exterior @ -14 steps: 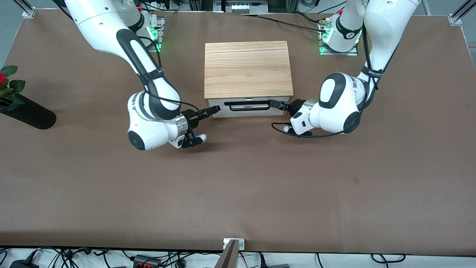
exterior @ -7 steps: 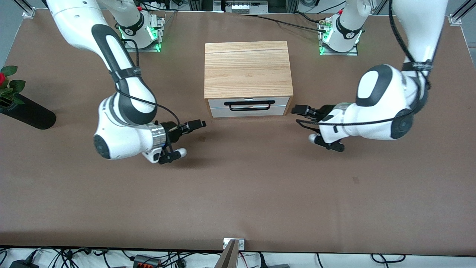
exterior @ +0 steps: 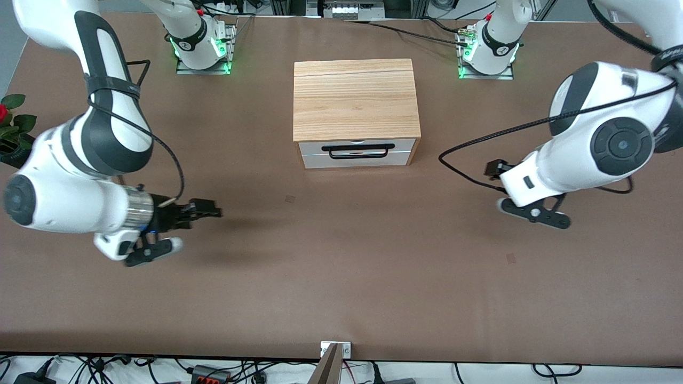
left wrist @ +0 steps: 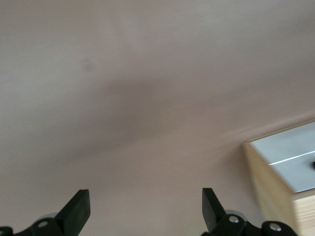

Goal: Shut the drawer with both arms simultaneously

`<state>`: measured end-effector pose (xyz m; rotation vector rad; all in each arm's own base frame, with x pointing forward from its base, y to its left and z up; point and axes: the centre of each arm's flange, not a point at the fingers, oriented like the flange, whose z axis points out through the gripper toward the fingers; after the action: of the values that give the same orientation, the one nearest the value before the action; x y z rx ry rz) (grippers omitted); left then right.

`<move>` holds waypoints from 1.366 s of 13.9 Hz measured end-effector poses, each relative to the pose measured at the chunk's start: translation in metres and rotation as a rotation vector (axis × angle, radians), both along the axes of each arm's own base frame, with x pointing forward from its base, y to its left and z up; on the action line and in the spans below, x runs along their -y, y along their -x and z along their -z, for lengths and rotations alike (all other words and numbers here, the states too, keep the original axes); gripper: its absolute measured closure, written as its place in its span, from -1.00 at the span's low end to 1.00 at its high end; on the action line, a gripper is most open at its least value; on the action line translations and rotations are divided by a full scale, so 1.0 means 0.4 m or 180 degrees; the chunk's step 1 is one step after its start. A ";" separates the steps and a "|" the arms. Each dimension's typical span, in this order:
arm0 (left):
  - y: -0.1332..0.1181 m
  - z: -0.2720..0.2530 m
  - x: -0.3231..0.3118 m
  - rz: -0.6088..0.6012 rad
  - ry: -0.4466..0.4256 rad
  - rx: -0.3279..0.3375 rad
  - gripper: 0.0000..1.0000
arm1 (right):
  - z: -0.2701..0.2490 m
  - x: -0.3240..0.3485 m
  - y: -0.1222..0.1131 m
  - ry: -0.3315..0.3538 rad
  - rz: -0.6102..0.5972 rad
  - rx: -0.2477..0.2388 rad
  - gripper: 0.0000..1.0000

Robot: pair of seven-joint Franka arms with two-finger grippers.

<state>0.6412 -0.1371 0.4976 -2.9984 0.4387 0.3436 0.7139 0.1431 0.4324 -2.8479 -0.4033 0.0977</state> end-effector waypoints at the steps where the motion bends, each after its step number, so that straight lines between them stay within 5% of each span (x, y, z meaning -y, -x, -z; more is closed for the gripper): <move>1: -0.002 -0.034 -0.020 -0.0038 -0.0056 0.0055 -1.00 | -0.019 0.015 -0.005 0.0174 -0.0030 0.0082 -1.00; 5: 0.029 -0.173 -0.153 -0.0389 -0.0034 0.0249 -1.00 | -0.117 0.160 0.006 0.0588 0.0133 0.0111 -1.00; 10: 0.129 -0.188 -0.226 -0.0569 0.0127 0.0506 -1.00 | -0.324 0.301 0.077 0.0792 0.0380 0.0259 -1.00; 14: 0.191 -0.187 -0.208 -0.0504 0.0164 0.0771 -1.00 | -0.386 0.360 0.156 0.1082 0.0432 -0.0062 -1.00; 19: 0.201 -0.179 -0.213 -0.0509 0.0168 0.0809 -1.00 | -0.368 0.331 0.200 0.1080 0.0355 -0.0148 -1.00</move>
<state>0.5608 -0.0521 0.5693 -3.0779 0.1880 -0.0407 0.6340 0.0107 0.5796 -3.1868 -0.2358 0.2306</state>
